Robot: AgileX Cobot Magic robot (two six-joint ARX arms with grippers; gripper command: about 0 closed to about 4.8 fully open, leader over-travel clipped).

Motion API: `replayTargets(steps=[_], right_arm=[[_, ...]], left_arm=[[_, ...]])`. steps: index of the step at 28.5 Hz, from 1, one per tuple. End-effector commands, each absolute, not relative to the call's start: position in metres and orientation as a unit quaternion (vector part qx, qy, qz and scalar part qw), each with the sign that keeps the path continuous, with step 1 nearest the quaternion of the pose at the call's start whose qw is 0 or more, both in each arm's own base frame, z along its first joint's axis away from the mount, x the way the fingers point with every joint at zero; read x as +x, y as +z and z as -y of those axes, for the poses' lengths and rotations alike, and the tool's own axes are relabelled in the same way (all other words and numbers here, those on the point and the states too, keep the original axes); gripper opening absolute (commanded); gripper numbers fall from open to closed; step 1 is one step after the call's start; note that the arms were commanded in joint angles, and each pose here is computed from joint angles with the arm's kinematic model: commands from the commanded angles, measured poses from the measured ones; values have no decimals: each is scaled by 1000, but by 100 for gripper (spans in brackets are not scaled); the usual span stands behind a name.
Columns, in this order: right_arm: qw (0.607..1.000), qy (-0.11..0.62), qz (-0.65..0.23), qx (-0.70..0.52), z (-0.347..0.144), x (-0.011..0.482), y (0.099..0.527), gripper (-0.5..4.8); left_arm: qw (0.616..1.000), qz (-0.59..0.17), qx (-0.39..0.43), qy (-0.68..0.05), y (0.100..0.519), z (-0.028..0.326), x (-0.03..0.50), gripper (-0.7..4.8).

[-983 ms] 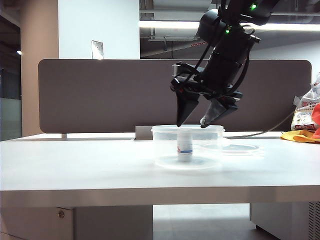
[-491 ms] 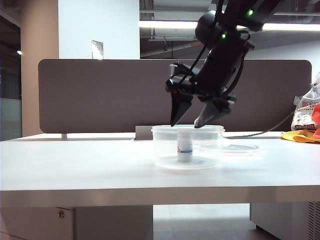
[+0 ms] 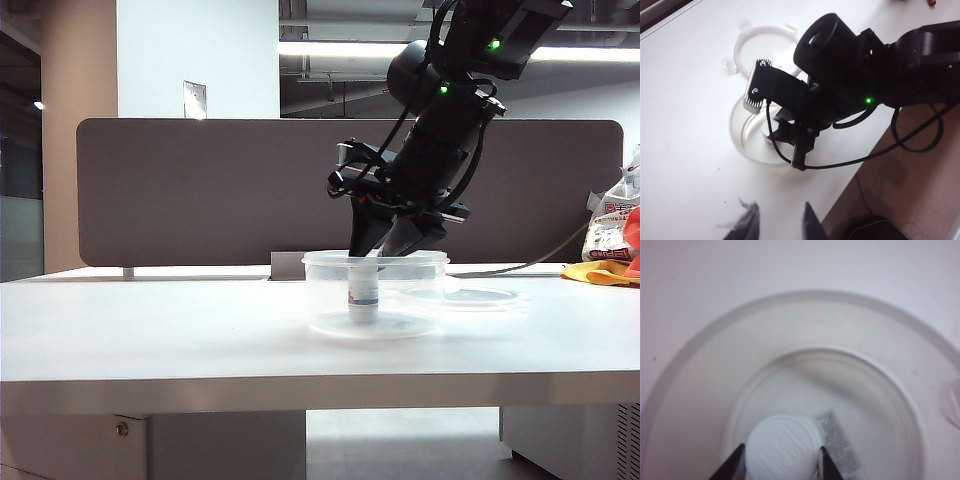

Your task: Remove the lid of the round box, pick up the small white medicine bottle inside, and place it on the table.

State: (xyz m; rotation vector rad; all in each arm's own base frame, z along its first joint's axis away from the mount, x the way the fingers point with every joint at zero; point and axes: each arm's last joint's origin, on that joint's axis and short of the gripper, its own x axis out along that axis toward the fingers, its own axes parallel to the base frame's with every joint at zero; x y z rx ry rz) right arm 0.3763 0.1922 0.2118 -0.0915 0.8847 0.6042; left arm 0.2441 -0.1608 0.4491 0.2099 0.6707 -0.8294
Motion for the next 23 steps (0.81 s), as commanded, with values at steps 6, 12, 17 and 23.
replayTargets(steps=[6, 12, 17, 23], right_arm=[[865, 291, -407, -42, -193, 376, 220, 138], [879, 298, -370, -38, -191, 372, 242, 138], [883, 331, -332, -22, -190, 361, 271, 138], [851, 414, -321, -27, -227, 333, 282, 138]], left_arm=[[857, -312, 103, -396, 452, 160, 243, 115], [859, -310, 104, -394, 452, 160, 243, 115], [871, -309, 115, -365, 452, 159, 245, 115], [870, -304, 125, -368, 452, 159, 245, 115]])
